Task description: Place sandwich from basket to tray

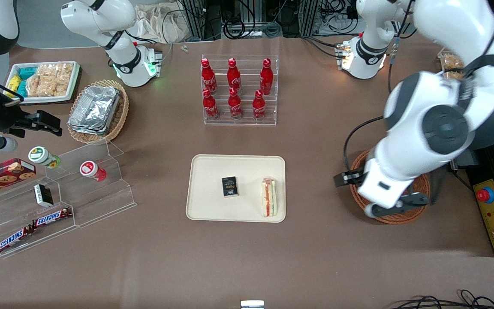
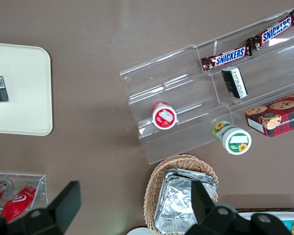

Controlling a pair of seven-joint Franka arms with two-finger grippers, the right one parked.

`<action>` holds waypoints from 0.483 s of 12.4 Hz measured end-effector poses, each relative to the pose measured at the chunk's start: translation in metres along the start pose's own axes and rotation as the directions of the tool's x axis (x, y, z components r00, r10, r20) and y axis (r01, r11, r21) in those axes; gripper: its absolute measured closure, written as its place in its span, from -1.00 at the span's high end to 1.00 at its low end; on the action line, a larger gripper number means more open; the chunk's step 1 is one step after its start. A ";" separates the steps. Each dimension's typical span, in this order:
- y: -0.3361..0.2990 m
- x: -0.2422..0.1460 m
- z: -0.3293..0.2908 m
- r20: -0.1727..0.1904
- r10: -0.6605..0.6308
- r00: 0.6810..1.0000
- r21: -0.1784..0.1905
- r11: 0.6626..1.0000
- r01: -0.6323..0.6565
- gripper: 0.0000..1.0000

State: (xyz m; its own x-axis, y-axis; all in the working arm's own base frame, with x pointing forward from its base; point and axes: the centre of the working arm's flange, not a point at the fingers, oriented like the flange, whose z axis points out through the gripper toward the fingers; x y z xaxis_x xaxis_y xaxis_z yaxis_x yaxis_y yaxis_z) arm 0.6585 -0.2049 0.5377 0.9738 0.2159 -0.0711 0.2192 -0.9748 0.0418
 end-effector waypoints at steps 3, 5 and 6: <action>-0.073 0.003 -0.033 0.006 0.011 1.000 -0.018 1.000 -0.011 1.00; -0.104 0.001 -0.043 -0.001 0.047 0.999 -0.012 0.999 -0.047 1.00; -0.116 -0.002 -0.042 0.006 0.073 0.997 0.000 0.997 -0.073 1.00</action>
State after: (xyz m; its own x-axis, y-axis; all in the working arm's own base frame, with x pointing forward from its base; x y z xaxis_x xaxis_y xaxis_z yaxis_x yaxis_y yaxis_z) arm 0.6335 -0.0898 0.5751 0.9869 0.1435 -0.0740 0.1472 -0.9880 0.0472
